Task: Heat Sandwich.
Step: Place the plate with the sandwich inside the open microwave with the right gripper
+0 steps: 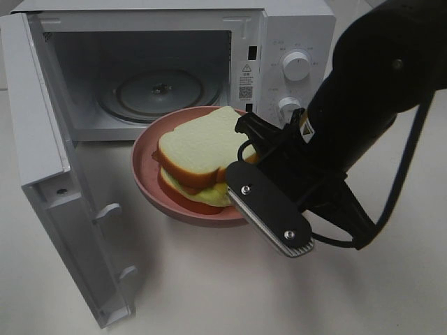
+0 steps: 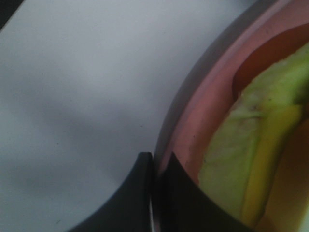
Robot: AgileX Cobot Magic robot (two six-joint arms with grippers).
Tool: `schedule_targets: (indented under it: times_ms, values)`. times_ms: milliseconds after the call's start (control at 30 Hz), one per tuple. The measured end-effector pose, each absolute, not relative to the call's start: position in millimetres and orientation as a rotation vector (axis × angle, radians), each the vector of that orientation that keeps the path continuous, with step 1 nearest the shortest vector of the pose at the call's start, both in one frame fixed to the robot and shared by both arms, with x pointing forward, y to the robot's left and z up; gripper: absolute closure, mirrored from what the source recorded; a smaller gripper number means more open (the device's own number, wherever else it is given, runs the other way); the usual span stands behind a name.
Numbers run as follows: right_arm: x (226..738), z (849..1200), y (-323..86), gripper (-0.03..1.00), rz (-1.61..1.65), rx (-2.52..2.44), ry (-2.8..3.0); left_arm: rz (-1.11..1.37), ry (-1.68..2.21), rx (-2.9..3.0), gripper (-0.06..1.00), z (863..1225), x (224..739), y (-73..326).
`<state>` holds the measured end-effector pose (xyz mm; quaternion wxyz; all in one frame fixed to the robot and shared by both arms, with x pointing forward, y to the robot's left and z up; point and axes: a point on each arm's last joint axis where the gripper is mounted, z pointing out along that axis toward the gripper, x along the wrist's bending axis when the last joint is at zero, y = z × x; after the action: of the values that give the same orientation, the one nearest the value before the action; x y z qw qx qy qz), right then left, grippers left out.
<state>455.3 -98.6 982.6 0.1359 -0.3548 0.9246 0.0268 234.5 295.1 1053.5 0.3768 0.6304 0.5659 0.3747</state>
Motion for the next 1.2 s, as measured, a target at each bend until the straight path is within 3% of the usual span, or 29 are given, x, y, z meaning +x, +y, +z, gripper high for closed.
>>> schedule_targets:
  times_ms: [1200]
  values:
    - [537, 980, -45, 0.94, 0.082, -0.998, 2.69, 0.958, 1.447, 1.612, -0.05, 1054, 234, 295]
